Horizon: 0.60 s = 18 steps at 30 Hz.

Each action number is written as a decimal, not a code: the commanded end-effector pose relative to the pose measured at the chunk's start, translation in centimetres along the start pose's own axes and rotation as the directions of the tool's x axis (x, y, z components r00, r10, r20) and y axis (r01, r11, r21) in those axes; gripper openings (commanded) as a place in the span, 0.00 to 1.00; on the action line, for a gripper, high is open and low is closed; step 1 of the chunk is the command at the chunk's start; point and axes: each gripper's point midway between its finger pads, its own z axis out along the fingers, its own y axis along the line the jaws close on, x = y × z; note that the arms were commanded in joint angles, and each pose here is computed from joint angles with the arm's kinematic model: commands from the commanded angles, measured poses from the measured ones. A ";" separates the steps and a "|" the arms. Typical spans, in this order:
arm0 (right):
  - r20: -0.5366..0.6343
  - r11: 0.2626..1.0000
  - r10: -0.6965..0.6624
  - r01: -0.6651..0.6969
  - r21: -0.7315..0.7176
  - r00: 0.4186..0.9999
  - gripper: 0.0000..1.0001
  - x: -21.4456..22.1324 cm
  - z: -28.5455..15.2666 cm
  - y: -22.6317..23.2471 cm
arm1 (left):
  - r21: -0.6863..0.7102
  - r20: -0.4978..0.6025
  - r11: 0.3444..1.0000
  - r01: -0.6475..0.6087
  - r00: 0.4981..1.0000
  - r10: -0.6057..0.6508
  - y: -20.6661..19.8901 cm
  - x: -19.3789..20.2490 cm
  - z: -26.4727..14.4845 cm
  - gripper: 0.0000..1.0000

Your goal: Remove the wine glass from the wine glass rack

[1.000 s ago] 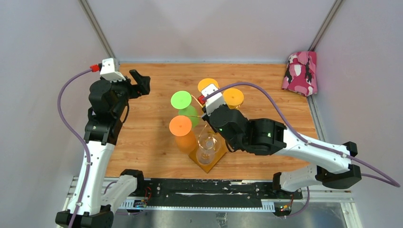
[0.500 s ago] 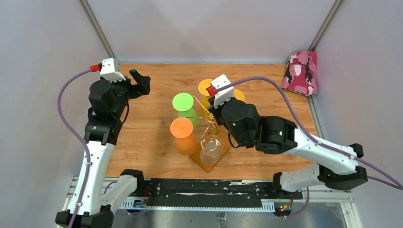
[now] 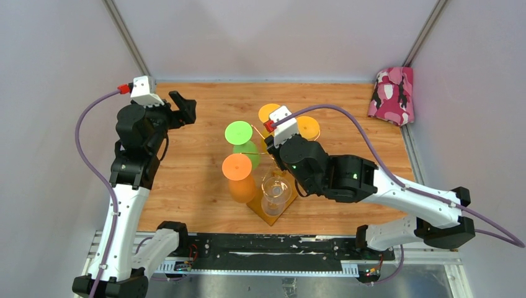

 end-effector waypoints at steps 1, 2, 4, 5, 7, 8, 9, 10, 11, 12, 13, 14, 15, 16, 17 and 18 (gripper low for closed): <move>-0.018 0.999 0.028 -0.027 0.018 0.999 0.31 0.8 0.4 -0.5 | 0.011 -0.001 1.000 -0.004 1.000 0.004 -0.3 -0.1 0.0 0.89; -0.022 1.000 0.029 -0.028 0.012 0.999 0.31 1.0 0.5 -0.3 | 0.010 0.000 1.000 -0.004 1.000 0.004 -0.2 -0.1 -0.1 0.89; -0.029 0.999 0.033 -0.033 -0.002 0.999 0.31 1.2 0.6 0.1 | 0.008 0.000 1.000 -0.005 1.000 0.005 -0.2 -0.1 -0.2 0.89; -0.033 0.999 0.036 -0.036 -0.008 0.999 0.31 1.4 0.6 0.2 | 0.005 0.002 1.000 -0.007 1.000 0.007 -0.1 -0.1 -0.2 0.89; -0.040 0.999 0.037 -0.038 -0.014 0.999 0.30 1.7 0.7 0.4 | 0.003 0.004 1.000 -0.007 1.000 0.007 -0.1 -0.2 -0.3 0.89; -0.043 0.999 0.040 -0.040 -0.016 0.998 0.28 1.9 0.7 0.6 | 0.003 0.002 1.000 -0.007 1.000 0.007 -0.1 -0.1 -0.3 0.89; -0.047 0.999 0.043 -0.045 -0.023 0.998 0.25 2.0 0.7 0.7 | 0.004 0.002 1.000 -0.007 1.000 0.007 -0.1 -0.1 -0.3 0.89; -0.052 0.998 0.049 -0.051 -0.029 0.997 0.23 2.2 0.8 0.9 | 0.004 0.001 1.000 -0.005 1.000 0.005 -0.1 -0.1 -0.3 0.89; -0.056 0.998 0.051 -0.053 -0.035 0.997 0.20 2.4 0.8 1.1 | 0.003 -0.001 1.000 -0.005 1.000 0.005 -0.1 0.0 -0.3 0.89; -0.061 0.998 0.050 -0.053 -0.037 0.997 0.17 2.6 0.8 1.1 | 0.003 -0.002 1.000 -0.005 1.000 0.005 0.0 0.1 -0.2 0.89; -0.063 0.998 0.052 -0.054 -0.034 0.997 0.13 2.7 0.8 1.1 | 0.003 -0.001 1.000 -0.005 1.000 0.005 0.0 0.1 -0.3 0.89; -0.063 0.998 0.053 -0.055 -0.032 0.997 0.10 2.6 0.8 1.0 | 0.003 -0.002 1.000 -0.005 1.000 0.005 0.0 0.1 -0.3 0.89; -0.060 0.998 0.057 -0.059 -0.029 0.997 0.07 2.5 0.7 0.9 | 0.004 -0.003 1.000 -0.005 1.000 0.005 0.0 0.2 -0.2 0.89; -0.062 0.998 0.057 -0.059 -0.027 0.996 0.02 2.6 0.6 0.9 | 0.004 -0.005 1.000 -0.005 1.000 0.005 0.0 0.2 -0.3 0.89; -0.060 0.998 0.061 -0.062 -0.026 0.996 0.00 2.6 0.6 0.8 | 0.004 -0.005 1.000 -0.004 1.000 0.004 0.0 0.2 -0.2 0.89; -0.059 0.998 0.064 -0.065 -0.026 0.996 0.00 2.6 0.6 0.8 | 0.003 -0.006 1.000 -0.004 1.000 0.004 0.0 0.3 -0.2 0.89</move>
